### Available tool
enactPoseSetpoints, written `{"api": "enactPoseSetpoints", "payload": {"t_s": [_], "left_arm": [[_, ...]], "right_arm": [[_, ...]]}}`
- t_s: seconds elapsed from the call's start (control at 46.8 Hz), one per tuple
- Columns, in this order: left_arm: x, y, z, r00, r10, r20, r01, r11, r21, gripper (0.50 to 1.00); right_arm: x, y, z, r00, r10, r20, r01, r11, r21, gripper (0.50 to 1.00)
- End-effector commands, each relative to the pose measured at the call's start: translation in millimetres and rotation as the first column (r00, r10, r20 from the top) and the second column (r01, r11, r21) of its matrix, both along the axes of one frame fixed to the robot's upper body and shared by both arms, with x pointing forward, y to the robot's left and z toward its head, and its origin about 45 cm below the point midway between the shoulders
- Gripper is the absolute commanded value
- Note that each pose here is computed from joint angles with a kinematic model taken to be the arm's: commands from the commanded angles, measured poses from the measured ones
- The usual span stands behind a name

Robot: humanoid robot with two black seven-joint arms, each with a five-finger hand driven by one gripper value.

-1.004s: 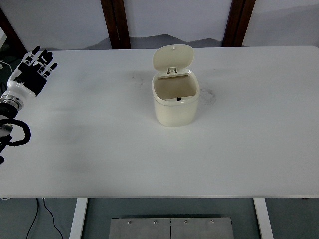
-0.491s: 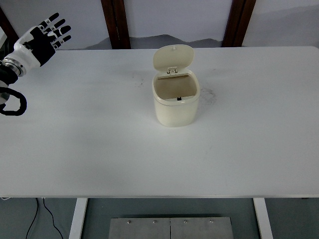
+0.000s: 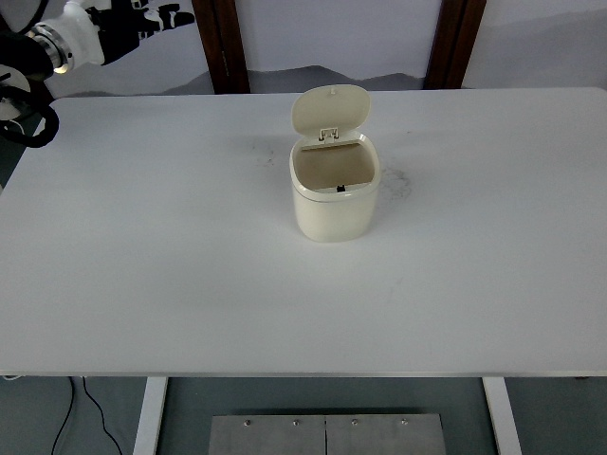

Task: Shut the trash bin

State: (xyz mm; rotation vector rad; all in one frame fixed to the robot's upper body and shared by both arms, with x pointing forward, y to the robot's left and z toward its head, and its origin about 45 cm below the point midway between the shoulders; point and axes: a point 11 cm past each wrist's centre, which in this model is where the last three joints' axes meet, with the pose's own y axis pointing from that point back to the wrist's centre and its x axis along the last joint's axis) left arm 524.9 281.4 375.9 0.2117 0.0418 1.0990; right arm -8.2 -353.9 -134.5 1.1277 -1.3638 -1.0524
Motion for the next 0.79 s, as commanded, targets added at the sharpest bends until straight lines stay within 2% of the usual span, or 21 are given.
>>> {"api": "enactPoseSetpoints", "payload": {"t_s": [0.0, 0.214, 0.449, 0.769], "left_arm": [[0.2, -23, 0, 0.998, -0.060, 0.007, 0.060, 0.996, 0.069, 1.000], [-5.9, -71, 10, 0.979, -0.201, 0.032, 0.190, 0.960, 0.204, 1.000], [-10.8, -118, 18, 0.950, -0.312, 0.024, 0.291, 0.909, 0.297, 1.000], [-25.0, -166, 16, 0.891, -0.451, -0.050, 0.426, 0.795, 0.432, 1.000]], "right_arm": [[0.0, 0, 0.0, 1.000, 0.000, 0.000, 0.000, 1.000, 0.000, 0.991], [0.0, 0, 0.0, 1.000, 0.000, 0.000, 0.000, 1.000, 0.000, 0.991], [0.0, 0, 0.0, 1.000, 0.000, 0.000, 0.000, 1.000, 0.000, 0.993], [0.0, 0, 0.0, 1.000, 0.000, 0.000, 0.000, 1.000, 0.000, 0.991]]}}
